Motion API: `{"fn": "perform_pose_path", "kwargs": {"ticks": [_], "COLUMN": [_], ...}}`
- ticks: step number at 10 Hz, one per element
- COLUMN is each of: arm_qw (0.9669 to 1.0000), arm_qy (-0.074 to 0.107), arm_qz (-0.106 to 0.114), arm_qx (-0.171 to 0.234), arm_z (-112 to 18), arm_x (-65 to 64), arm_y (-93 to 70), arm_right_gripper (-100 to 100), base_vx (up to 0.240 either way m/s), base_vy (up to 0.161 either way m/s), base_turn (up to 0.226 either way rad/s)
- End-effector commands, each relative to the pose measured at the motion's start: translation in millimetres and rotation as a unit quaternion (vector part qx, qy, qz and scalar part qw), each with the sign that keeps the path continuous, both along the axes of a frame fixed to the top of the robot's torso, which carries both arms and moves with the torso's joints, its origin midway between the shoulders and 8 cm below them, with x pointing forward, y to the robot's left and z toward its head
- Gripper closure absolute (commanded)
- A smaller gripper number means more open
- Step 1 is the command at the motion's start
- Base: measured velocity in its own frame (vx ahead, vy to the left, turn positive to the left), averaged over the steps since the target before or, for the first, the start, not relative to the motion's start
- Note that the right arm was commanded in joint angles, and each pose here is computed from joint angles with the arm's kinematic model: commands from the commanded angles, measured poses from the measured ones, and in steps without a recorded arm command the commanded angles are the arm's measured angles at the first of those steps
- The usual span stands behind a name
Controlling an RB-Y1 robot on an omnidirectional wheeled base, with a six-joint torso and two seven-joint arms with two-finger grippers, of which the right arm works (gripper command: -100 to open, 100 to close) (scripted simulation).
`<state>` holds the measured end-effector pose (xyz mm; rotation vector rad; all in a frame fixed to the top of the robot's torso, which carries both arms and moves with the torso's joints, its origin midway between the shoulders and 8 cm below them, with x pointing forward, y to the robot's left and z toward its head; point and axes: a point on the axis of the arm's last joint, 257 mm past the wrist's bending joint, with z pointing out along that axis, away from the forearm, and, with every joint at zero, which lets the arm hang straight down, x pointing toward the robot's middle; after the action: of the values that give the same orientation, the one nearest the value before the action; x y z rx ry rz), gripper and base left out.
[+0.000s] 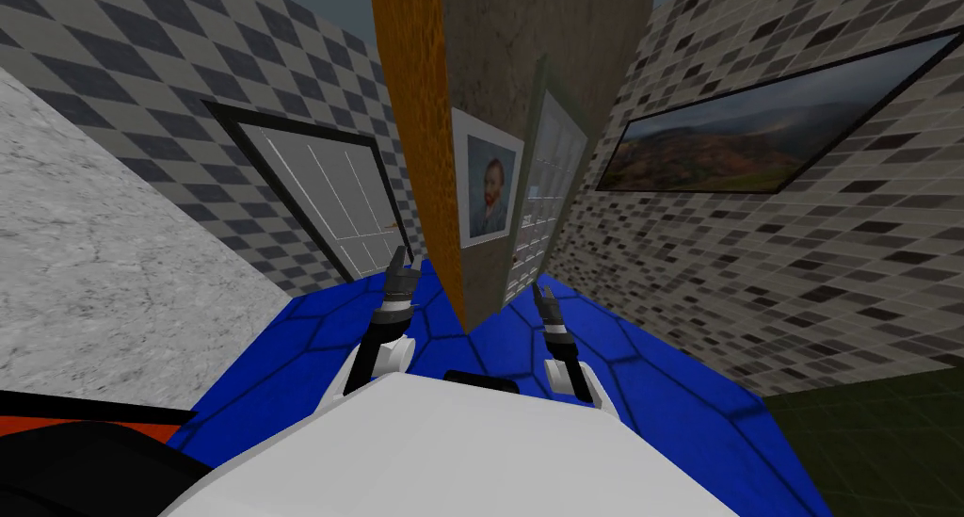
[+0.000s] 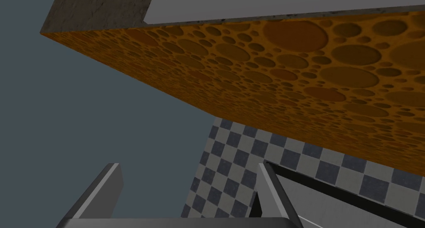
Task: Push the door open
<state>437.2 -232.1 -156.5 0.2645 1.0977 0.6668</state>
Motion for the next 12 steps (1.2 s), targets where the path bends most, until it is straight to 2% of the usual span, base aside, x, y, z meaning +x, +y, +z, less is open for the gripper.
{"fn": "perform_pose_path", "kwargs": {"ticks": [1,6,12], "arm_qw": [0.9998,0.9978,0.9925], "arm_qy": [0.007,0.028,0.051], "arm_qz": [-0.005,-0.018,-0.030], "arm_qx": [-0.016,-0.058,-0.107], "arm_z": [-10.5,-39.2,-73.0], "arm_x": [0.8,8.1,14.7], "arm_y": [0.7,2.6,5.9], "arm_right_gripper": [-100,-100,-100], "base_vx": [0.075,0.054,0.053], "base_vy": [-0.136,-0.116,-0.116], "base_turn": [0.096,0.110,0.107]}}
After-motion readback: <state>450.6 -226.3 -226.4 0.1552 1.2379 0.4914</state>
